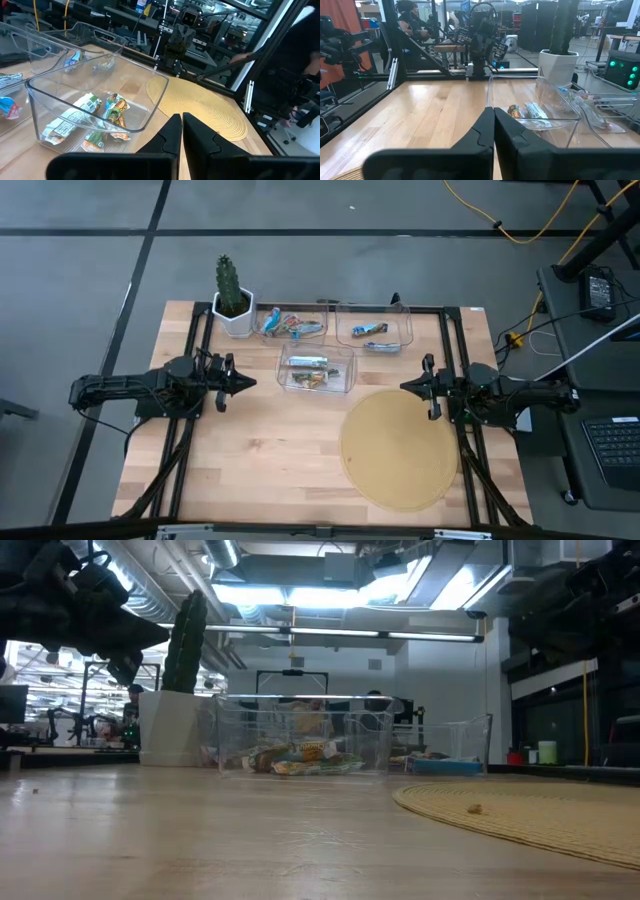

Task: Pick and place Granola Bars by type
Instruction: Return to Home Position

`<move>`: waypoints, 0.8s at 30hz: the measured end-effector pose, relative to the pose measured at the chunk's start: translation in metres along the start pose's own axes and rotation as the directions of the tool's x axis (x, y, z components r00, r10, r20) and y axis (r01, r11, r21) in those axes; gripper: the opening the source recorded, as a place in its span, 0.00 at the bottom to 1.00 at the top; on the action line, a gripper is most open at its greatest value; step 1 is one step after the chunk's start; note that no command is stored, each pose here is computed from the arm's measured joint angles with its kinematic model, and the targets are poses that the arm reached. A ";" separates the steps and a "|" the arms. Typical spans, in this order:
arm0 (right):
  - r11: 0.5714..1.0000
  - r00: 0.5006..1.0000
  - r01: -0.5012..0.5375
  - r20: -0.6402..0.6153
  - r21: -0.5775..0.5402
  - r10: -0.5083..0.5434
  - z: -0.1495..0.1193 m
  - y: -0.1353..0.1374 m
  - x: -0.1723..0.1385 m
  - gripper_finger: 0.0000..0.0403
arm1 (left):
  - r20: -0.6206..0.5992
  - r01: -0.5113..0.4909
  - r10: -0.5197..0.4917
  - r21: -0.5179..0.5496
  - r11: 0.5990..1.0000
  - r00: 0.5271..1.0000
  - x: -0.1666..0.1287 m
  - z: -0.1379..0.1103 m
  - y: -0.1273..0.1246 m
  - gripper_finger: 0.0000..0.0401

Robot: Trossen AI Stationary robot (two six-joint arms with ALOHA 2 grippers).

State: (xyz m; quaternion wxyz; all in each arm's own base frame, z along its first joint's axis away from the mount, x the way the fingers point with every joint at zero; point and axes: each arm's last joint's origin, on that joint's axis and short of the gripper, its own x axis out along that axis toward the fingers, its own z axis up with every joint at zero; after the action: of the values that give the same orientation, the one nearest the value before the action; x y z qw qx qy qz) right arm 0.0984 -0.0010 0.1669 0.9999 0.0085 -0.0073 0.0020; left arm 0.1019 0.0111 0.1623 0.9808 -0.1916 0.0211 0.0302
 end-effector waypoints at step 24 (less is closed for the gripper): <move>1.000 1.000 0.000 0.000 0.000 0.000 0.000 0.000 0.000 0.02 | 0.000 0.000 0.000 0.000 1.000 1.000 0.000 0.000 0.000 0.02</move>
State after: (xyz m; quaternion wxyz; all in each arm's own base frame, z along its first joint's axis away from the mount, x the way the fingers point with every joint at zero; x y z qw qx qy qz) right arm 0.0984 -0.0010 0.1669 0.9999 0.0085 -0.0073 0.0019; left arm 0.1019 0.0111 0.1625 0.9808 -0.1915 0.0209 0.0302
